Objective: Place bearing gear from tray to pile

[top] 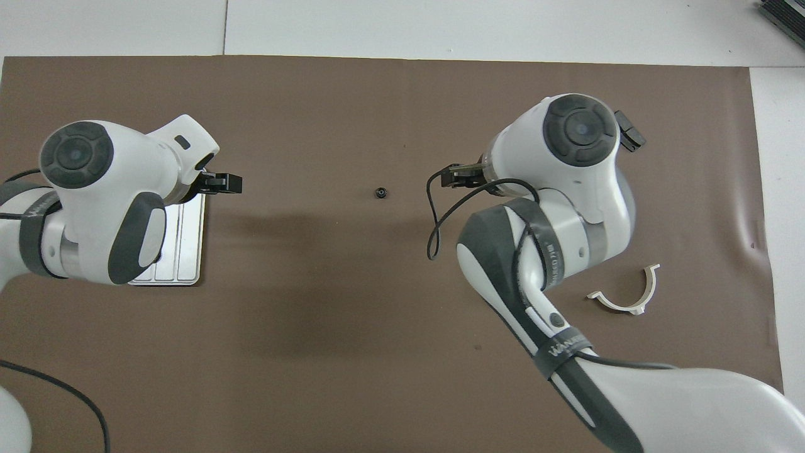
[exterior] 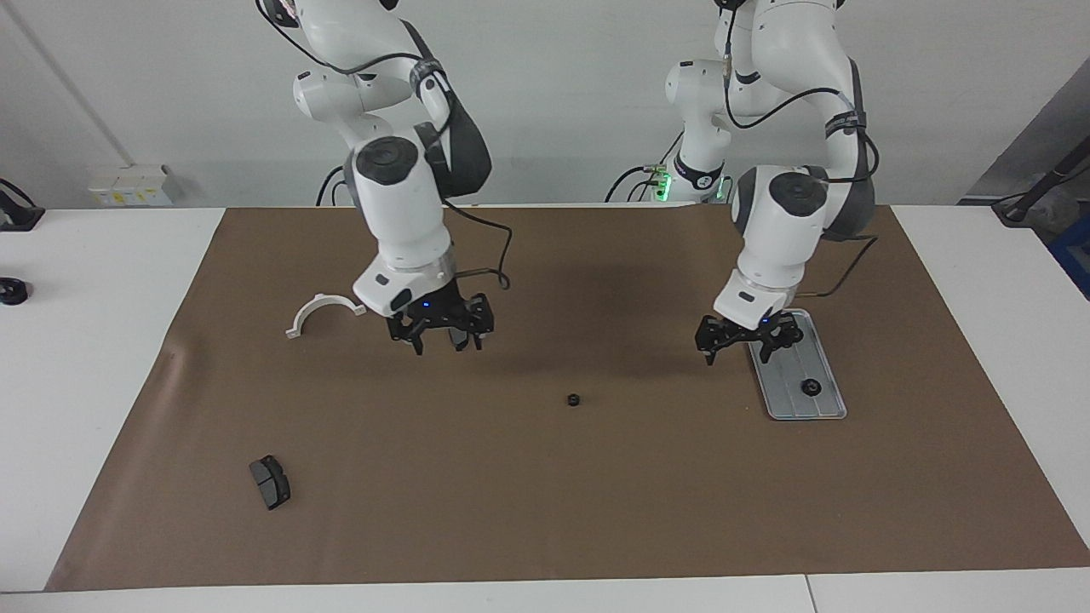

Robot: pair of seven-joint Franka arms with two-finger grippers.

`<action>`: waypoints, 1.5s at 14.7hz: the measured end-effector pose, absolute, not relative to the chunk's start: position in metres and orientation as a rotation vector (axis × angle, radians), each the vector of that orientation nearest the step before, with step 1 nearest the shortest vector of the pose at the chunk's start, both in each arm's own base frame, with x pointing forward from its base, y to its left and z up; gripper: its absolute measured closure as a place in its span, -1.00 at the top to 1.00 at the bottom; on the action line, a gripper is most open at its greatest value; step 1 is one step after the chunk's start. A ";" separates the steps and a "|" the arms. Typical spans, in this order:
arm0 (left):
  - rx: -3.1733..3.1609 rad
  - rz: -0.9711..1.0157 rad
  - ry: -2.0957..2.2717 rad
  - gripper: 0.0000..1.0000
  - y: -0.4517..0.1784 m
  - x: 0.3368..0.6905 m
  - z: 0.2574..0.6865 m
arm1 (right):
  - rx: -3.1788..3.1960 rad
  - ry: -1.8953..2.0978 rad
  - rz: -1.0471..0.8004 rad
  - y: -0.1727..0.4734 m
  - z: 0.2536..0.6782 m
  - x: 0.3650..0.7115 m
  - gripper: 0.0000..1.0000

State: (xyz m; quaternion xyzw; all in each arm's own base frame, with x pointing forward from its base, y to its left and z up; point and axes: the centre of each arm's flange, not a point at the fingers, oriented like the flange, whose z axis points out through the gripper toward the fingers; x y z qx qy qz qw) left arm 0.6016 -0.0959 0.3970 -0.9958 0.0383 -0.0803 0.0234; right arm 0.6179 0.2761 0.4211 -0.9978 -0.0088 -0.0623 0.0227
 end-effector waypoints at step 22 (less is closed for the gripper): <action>-3.138 -0.082 0.062 0.53 0.038 0.533 0.311 | -3.175 -0.175 -0.324 0.431 0.299 0.626 -0.24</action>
